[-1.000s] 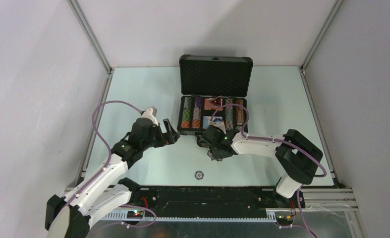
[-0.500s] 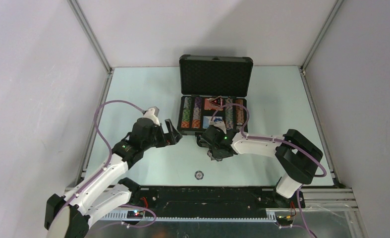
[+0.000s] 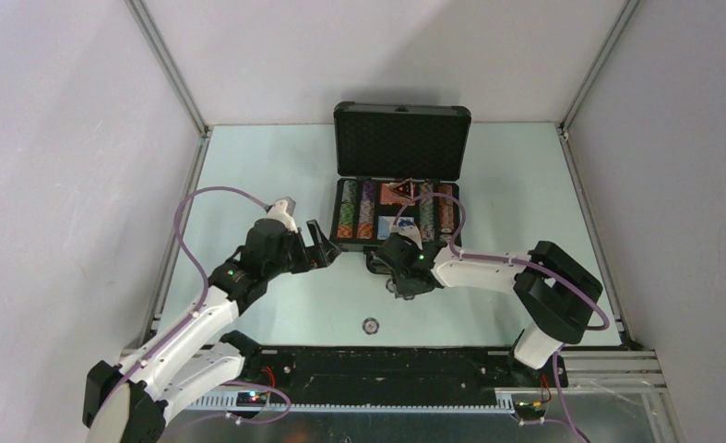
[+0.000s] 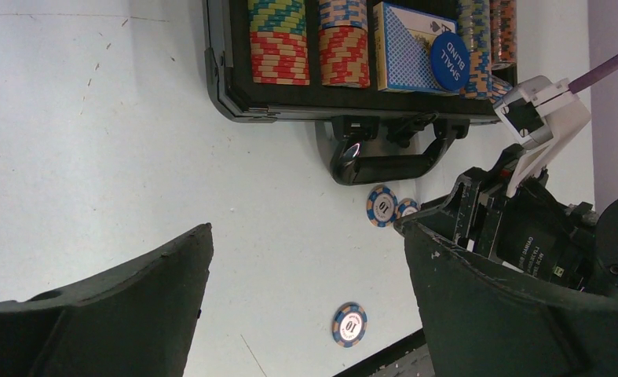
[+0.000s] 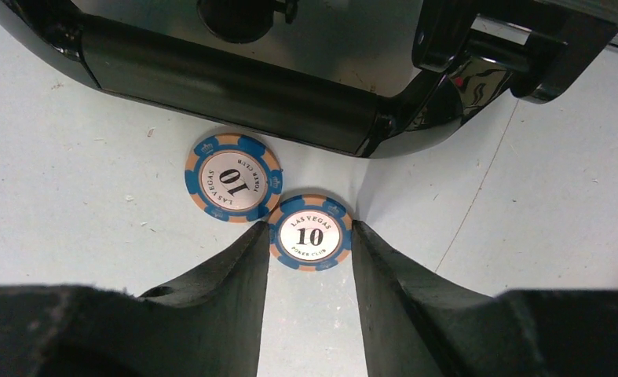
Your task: Pack up texas hold em set
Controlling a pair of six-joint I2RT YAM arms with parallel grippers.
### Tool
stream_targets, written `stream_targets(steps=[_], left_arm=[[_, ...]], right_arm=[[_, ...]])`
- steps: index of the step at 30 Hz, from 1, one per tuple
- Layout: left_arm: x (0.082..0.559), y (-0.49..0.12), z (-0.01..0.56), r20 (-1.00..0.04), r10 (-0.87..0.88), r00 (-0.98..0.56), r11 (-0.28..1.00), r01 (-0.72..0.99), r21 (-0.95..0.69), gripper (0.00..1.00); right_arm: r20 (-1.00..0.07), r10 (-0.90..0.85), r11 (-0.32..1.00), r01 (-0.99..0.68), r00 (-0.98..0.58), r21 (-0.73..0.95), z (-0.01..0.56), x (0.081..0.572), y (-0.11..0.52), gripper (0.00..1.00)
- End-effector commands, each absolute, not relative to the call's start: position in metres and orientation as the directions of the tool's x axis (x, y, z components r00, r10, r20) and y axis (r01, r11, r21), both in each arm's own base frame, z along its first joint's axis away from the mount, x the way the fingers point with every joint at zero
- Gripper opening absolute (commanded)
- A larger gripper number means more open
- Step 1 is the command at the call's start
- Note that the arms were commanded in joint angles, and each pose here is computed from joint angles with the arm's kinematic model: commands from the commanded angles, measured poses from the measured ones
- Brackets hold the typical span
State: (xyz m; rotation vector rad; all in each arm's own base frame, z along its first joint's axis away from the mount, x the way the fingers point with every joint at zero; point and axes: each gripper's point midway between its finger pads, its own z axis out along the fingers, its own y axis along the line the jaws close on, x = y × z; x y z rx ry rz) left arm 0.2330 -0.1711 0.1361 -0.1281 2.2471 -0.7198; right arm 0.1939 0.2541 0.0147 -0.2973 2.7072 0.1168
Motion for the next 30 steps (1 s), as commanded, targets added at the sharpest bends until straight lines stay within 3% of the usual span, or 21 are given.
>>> stream_targets(steps=[1,30], left_arm=[[0.233,-0.177,0.141,-0.646,-0.312,-0.697,0.818,0.149,-0.556,0.96],[0.234,-0.181,0.138,-0.628,-0.319,-0.710,0.807,0.145,-0.573,0.96]], right_arm=[[-0.331,-0.193,0.977,-0.212,-0.924,0.022,-0.005,0.175,0.241,0.45],[-0.557,-0.147,0.969,-0.232,-0.818,0.085,0.101,0.220,0.249,0.46]])
